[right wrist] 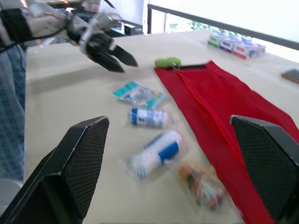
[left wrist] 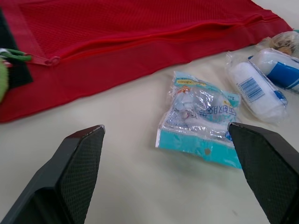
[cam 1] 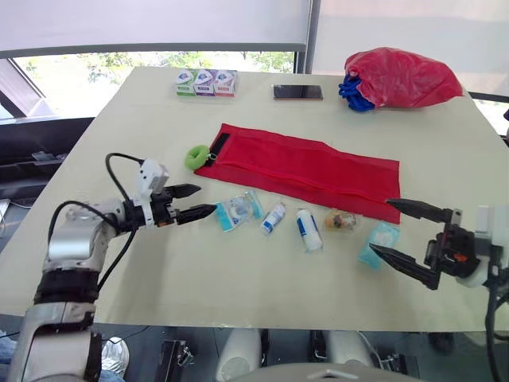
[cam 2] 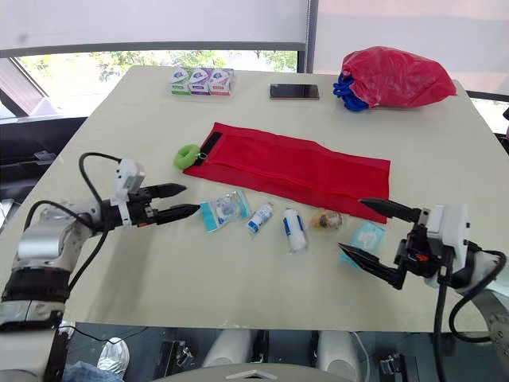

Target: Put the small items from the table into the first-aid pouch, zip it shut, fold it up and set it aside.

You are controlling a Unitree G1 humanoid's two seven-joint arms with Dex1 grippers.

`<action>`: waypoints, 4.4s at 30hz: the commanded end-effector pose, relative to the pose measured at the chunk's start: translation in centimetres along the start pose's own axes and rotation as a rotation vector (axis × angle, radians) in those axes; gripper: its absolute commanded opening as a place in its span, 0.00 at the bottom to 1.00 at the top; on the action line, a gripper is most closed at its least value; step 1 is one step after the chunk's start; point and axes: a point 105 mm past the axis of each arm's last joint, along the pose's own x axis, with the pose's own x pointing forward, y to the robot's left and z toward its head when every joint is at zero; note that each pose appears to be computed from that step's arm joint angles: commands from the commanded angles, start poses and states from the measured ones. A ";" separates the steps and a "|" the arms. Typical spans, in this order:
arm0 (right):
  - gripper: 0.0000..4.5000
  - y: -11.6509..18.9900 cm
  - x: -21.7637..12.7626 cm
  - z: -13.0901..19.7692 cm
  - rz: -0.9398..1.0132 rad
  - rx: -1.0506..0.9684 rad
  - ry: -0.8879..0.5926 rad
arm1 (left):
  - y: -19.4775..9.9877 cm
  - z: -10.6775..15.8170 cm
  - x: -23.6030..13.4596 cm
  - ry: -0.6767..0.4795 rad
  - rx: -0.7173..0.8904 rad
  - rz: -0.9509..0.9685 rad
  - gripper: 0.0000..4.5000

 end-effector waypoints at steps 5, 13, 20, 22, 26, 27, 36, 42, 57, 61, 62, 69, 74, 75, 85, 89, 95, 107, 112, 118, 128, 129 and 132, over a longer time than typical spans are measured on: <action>0.99 0.7 2.1 2.1 0.065 -0.067 -0.059 | -0.9 -0.8 2.4 0.102 -0.067 -0.147 1.00; 1.00 0.9 2.7 2.3 0.070 -0.080 -0.073 | -1.7 -1.9 3.2 0.168 -0.056 -0.231 0.70; 1.00 1.0 3.1 2.3 0.074 -0.092 -0.073 | -2.0 -1.6 2.2 0.130 -0.118 -0.263 0.19; 1.00 0.9 3.3 2.4 0.074 -0.093 -0.081 | -2.0 -1.3 1.9 0.109 -0.136 -0.264 0.01; 1.00 0.9 3.6 2.6 0.052 -0.047 -0.110 | -2.2 0.2 0.9 0.017 -0.173 -0.244 0.01; 1.00 0.8 3.8 2.6 0.033 -0.025 -0.115 | -2.5 0.8 0.6 -0.010 -0.176 -0.246 0.01; 1.00 1.0 7.5 0.5 -0.077 0.265 -0.019 | -7.8 8.2 1.7 -0.312 -0.195 -0.327 0.01; 1.00 -0.1 10.1 1.0 -0.148 0.597 -0.047 | -10.6 9.9 3.6 -0.381 -0.202 -0.368 0.01; 1.00 -0.7 12.8 3.6 -0.163 0.900 -0.173 | -11.5 10.3 5.4 -0.406 -0.211 -0.406 0.01; 0.94 -0.8 12.9 3.5 -0.173 0.901 -0.172 | -11.8 10.4 5.4 -0.417 -0.207 -0.422 0.00; 0.88 -0.8 12.9 3.5 -0.175 0.901 -0.171 | -11.9 10.4 5.5 -0.418 -0.206 -0.423 0.00; 0.15 -1.1 12.9 3.3 -0.196 0.889 -0.176 | -11.8 10.4 5.8 -0.428 -0.208 -0.417 0.00; 0.01 -1.2 12.8 3.2 -0.206 0.882 -0.177 | -11.8 10.2 6.0 -0.424 -0.214 -0.420 0.00; 0.01 -1.2 12.8 3.2 -0.208 0.882 -0.176 | -11.8 10.1 6.0 -0.422 -0.214 -0.421 0.00; 0.01 -3.0 10.0 2.2 -0.298 0.801 -0.162 | -7.0 10.1 5.0 -0.413 -0.124 -0.180 0.45; 0.01 -3.0 7.9 1.5 -0.328 0.749 -0.124 | -1.8 9.4 3.9 -0.343 0.092 0.093 0.77; 0.01 -3.2 6.4 0.6 -0.368 0.720 -0.081 | 3.5 7.7 3.1 -0.138 0.440 0.346 0.99; 0.01 -3.2 6.6 0.6 -0.384 0.712 -0.097 | 6.6 6.1 4.8 0.087 0.801 0.461 0.99; 0.01 -3.2 6.7 0.6 -0.384 0.709 -0.099 | 6.5 6.6 6.4 0.068 0.813 0.463 0.99; 0.01 -3.2 6.8 0.6 -0.391 0.708 -0.105 | 6.6 6.8 7.5 0.082 0.826 0.475 0.99; 0.01 -3.2 6.9 0.6 -0.402 0.700 -0.115 | 6.3 6.7 8.7 0.091 0.786 0.442 0.45; 0.01 -3.2 6.9 0.6 -0.402 0.700 -0.115 | 6.2 6.4 8.8 0.097 0.784 0.426 0.45; 0.01 -3.2 7.0 0.5 -0.402 0.701 -0.116 | 6.0 5.8 8.8 0.111 0.779 0.394 0.26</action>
